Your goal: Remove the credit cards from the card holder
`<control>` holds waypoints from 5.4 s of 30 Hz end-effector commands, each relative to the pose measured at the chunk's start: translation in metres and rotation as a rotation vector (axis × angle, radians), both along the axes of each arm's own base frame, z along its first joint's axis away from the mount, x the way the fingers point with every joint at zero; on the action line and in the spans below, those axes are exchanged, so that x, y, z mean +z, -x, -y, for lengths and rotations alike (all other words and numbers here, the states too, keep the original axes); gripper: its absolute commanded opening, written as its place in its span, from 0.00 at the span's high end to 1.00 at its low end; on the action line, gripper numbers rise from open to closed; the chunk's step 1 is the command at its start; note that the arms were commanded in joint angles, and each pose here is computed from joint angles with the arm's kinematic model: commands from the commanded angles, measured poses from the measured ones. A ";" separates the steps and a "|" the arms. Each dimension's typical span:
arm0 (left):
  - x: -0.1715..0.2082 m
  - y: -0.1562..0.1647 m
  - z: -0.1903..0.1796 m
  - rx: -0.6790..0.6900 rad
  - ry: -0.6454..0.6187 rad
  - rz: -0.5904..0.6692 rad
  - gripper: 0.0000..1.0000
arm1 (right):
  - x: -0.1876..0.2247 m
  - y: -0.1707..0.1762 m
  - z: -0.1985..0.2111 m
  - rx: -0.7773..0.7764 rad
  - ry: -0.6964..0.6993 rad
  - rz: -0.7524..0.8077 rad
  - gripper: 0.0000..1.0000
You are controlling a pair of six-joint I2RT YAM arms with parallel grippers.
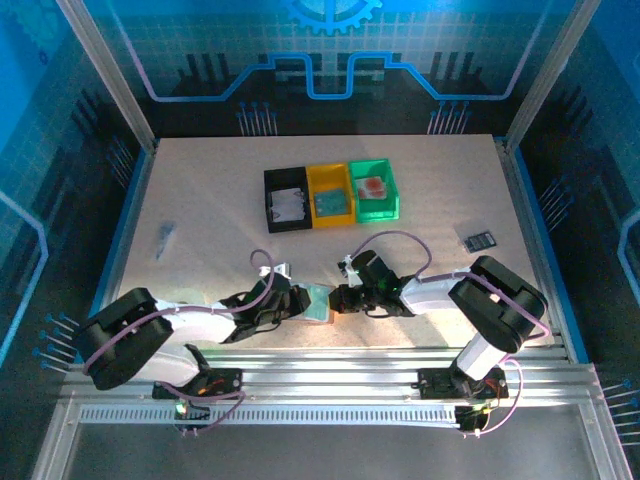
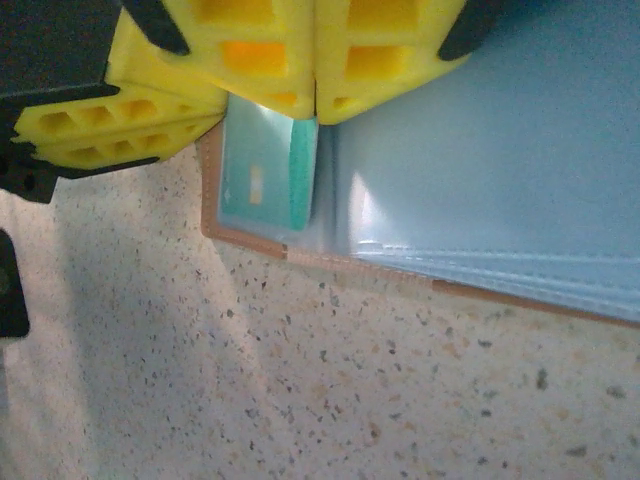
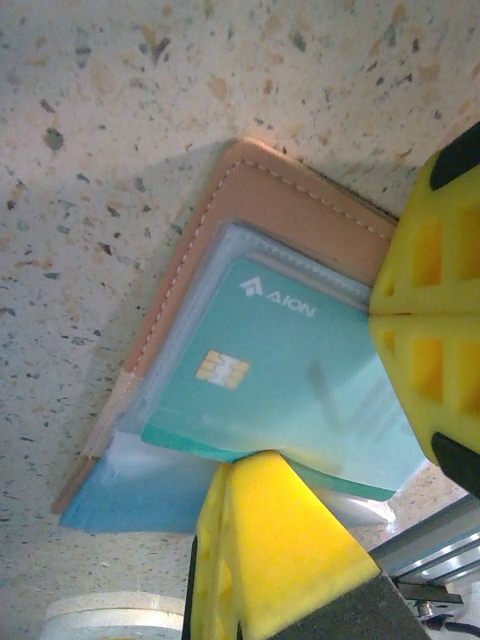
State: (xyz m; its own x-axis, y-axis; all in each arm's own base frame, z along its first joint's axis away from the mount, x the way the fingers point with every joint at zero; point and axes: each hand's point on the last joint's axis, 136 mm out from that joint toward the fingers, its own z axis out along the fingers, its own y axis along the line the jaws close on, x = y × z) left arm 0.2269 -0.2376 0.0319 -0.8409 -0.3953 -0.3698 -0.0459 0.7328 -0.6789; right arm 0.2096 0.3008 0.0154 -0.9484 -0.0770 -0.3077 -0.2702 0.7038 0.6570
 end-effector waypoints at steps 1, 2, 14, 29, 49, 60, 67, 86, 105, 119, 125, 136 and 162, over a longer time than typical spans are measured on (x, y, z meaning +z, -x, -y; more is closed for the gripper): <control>0.060 0.005 0.048 -0.155 0.252 0.099 1.00 | -0.033 0.024 0.003 0.039 0.086 -0.053 1.00; 0.059 0.005 0.047 -0.152 0.251 0.098 1.00 | -0.032 0.024 0.003 0.039 0.087 -0.053 1.00; 0.058 0.007 0.028 -0.148 0.230 0.103 1.00 | -0.032 0.022 0.011 0.018 0.114 -0.043 1.00; 0.052 0.007 -0.002 -0.123 0.165 0.089 1.00 | -0.038 0.019 0.026 -0.015 0.170 -0.061 1.00; 0.085 0.003 -0.023 -0.071 0.213 0.145 1.00 | 0.003 0.001 0.029 0.009 0.134 0.030 0.87; 0.099 0.003 -0.013 -0.091 0.298 0.160 1.00 | 0.089 -0.009 0.010 0.028 -0.137 0.216 0.45; 0.111 0.003 -0.007 -0.097 0.344 0.179 1.00 | 0.095 -0.001 -0.008 0.044 -0.322 0.188 0.44; 0.107 0.006 -0.003 -0.100 0.327 0.182 1.00 | 0.128 0.014 -0.023 0.085 -0.438 0.320 0.76; 0.138 0.025 0.000 -0.423 0.192 0.154 0.34 | 0.148 0.074 0.000 0.535 -0.381 0.109 1.00; 0.142 0.052 0.034 -0.625 0.397 0.115 0.48 | 0.144 0.080 -0.006 0.582 -0.409 0.042 1.00; 0.141 0.062 0.041 -0.676 0.425 0.099 0.48 | 0.144 0.076 -0.003 0.565 -0.406 0.035 1.00; 0.140 0.067 0.045 -0.700 0.404 0.099 0.77 | 0.148 0.075 -0.001 0.556 -0.412 0.045 1.00; 0.169 0.008 0.017 -0.287 0.339 0.261 1.00 | 0.182 0.019 0.049 0.163 -0.432 0.309 0.36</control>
State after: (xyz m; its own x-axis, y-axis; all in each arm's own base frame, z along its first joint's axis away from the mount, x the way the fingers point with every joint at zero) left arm 0.2032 -0.2585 0.1874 -0.8692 -0.1911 -0.4560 0.3436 0.4297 -0.8350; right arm 0.1867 0.2490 0.1942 -0.7933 -0.0815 -0.6033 -0.5914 0.3385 0.7319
